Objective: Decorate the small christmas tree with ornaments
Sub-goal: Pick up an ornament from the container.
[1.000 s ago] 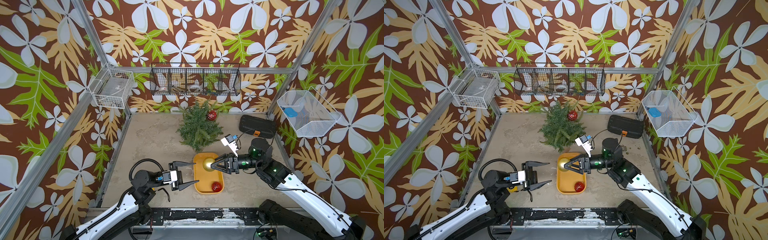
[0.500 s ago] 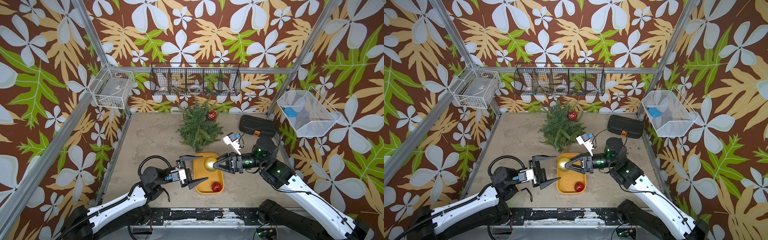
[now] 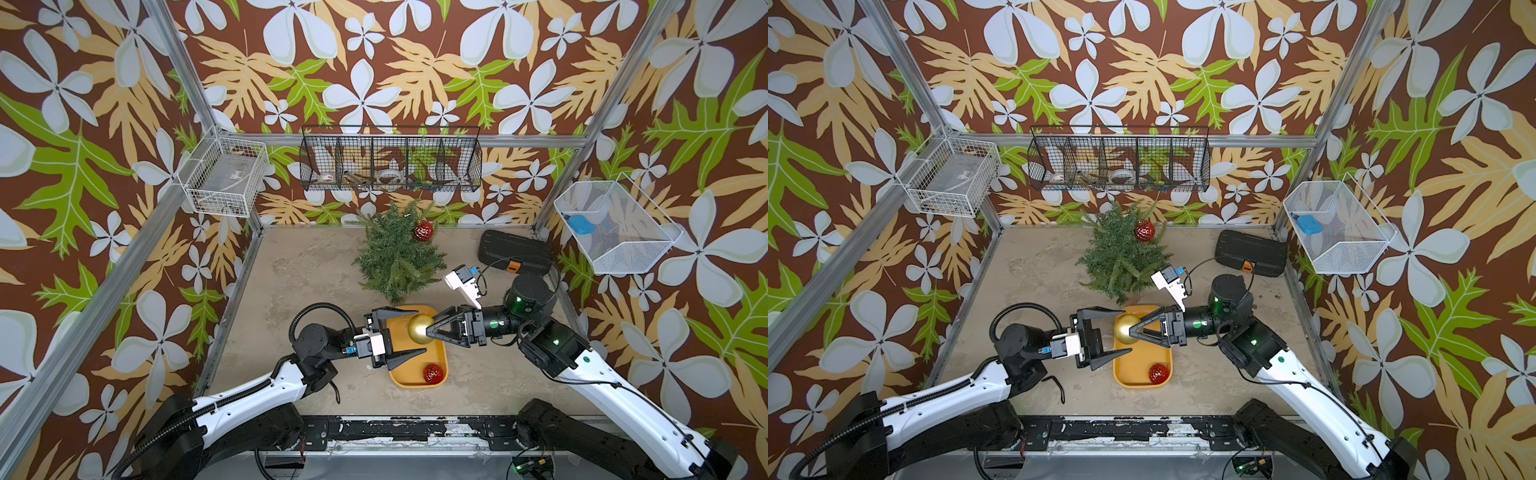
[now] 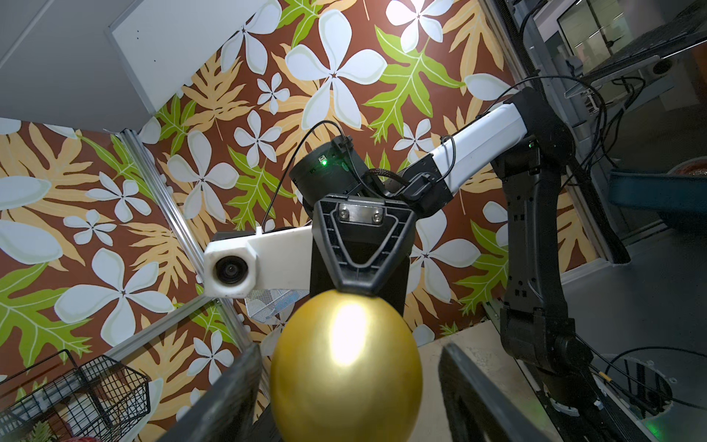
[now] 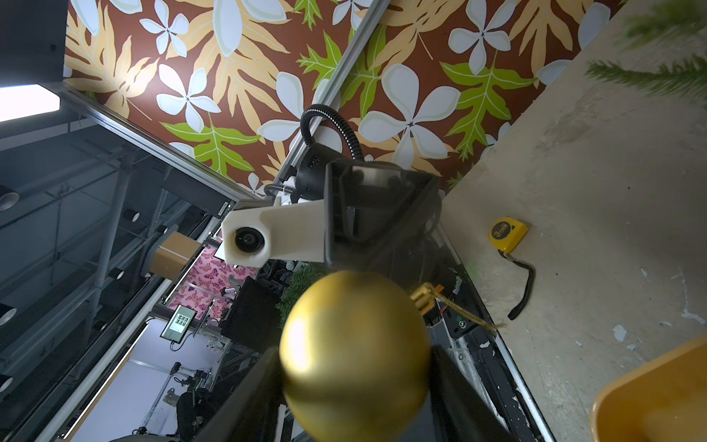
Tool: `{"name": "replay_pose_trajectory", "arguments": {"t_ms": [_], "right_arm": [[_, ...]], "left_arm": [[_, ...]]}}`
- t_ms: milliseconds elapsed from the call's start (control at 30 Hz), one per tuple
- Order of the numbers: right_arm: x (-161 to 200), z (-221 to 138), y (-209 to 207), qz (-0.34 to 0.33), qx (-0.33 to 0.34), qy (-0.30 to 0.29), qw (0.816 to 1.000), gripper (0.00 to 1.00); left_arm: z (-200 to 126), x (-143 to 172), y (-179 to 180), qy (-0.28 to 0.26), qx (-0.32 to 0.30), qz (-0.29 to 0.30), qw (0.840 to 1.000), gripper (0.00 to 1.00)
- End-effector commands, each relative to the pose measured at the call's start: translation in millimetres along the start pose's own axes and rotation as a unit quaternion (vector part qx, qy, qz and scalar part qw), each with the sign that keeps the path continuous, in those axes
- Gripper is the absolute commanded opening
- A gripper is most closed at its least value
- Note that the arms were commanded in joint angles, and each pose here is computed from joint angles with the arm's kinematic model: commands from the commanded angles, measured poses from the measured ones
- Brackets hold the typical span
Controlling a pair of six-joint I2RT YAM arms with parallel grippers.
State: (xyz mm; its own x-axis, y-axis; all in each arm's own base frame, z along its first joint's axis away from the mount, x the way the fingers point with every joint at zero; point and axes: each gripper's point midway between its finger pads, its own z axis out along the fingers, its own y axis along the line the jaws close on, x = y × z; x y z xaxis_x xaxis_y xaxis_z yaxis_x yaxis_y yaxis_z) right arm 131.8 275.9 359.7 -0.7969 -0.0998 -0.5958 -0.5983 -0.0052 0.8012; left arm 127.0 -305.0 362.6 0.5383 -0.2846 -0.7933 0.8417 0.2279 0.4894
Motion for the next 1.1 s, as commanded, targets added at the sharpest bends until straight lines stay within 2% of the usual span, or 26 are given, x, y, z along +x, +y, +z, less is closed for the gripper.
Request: {"name": "replay_pose_trajectory", "arguments": {"t_ms": [0,500,667,767,833,1067], "right_arm": [[-4,0,7,-0.015,-0.011,-0.003,1.0,0.58],[-6,1,6,-0.015,-0.005,-0.004,1.0,0.61],[-6,1,3,-0.019,0.006,-0.002,1.0,0.71],[-7,0,1,-0.022,0.016,-0.003,1.0,0.77],[-8,-1,-2,-0.023,0.032,-0.004,0.999,0.82],[-20,-15,-23,-0.053,0.155,-0.037,0.986,0.82]], "left_arm": [[2,-10,3,-0.019,-0.004,0.025,0.999,0.73],[3,-7,3,-0.013,0.001,0.028,1.0,0.63],[2,-7,4,-0.006,-0.005,0.033,0.999,0.57],[0,-7,4,-0.002,-0.007,0.037,0.999,0.56],[-1,-7,5,0.004,-0.01,0.041,0.999,0.56],[-6,17,12,0.081,-0.029,0.04,0.995,0.56]]}}
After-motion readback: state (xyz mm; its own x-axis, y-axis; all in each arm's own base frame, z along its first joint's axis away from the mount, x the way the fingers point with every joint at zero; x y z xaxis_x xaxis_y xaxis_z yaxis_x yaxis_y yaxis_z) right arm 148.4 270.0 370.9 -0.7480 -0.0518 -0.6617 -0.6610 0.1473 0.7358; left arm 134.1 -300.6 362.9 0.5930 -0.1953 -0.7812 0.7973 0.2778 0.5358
